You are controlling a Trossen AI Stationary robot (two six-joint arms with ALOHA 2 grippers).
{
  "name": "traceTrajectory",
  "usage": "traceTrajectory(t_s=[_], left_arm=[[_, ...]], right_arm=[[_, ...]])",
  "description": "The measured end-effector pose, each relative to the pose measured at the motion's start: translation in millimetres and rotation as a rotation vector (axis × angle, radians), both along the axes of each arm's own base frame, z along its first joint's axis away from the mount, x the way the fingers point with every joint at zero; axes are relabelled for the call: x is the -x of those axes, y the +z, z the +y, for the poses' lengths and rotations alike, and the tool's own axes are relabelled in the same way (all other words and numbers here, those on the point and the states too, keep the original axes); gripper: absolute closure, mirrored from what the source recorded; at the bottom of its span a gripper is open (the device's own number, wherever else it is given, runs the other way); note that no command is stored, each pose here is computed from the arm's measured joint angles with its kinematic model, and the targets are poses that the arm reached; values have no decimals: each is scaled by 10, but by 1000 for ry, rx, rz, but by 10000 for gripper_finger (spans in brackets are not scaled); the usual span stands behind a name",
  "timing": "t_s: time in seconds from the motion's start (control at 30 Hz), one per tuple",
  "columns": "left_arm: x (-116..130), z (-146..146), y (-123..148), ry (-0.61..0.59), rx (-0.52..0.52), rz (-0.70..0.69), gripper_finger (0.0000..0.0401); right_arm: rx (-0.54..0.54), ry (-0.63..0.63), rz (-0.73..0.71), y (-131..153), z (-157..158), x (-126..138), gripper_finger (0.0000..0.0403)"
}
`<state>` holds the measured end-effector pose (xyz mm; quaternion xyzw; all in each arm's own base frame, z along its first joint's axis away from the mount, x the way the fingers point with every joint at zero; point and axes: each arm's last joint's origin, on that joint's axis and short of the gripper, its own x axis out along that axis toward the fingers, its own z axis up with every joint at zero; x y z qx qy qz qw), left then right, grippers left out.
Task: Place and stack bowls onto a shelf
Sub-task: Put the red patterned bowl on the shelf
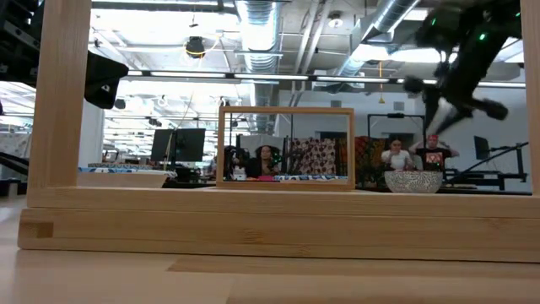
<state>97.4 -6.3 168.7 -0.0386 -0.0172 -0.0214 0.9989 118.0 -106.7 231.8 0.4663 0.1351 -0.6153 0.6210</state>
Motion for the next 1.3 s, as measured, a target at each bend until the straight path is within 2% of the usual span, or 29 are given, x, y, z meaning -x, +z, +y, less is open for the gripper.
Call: traceTrajectory(t_s=[0.13,0.27,0.47,0.73,0.87,0.97,1.17,1.3], left_arm=[[0,0,-2,0,0,1,401],[0,0,0,0,0,0,401],[0,0,0,0,0,0,401],[0,0,-1,0,0,0,401],[0,0,-1,0,0,1,401],[0,0,-1,-1,0,0,401],[0,0,-1,0,0,0,401],[0,0,-1,0,0,0,401]], right_arm=[[-110,-106,38,-162,-177,48,200],[-215,-207,40,-331,-320,43,174],[-244,-261,48,-496,-518,3,175],[-302,-266,8,-672,-690,-44,192],[-348,-264,23,-757,-711,-55,208],[-353,-252,30,-768,-713,-59,240],[-329,-184,49,-705,-691,-43,360],[-265,-120,37,-534,-649,-15,365]])
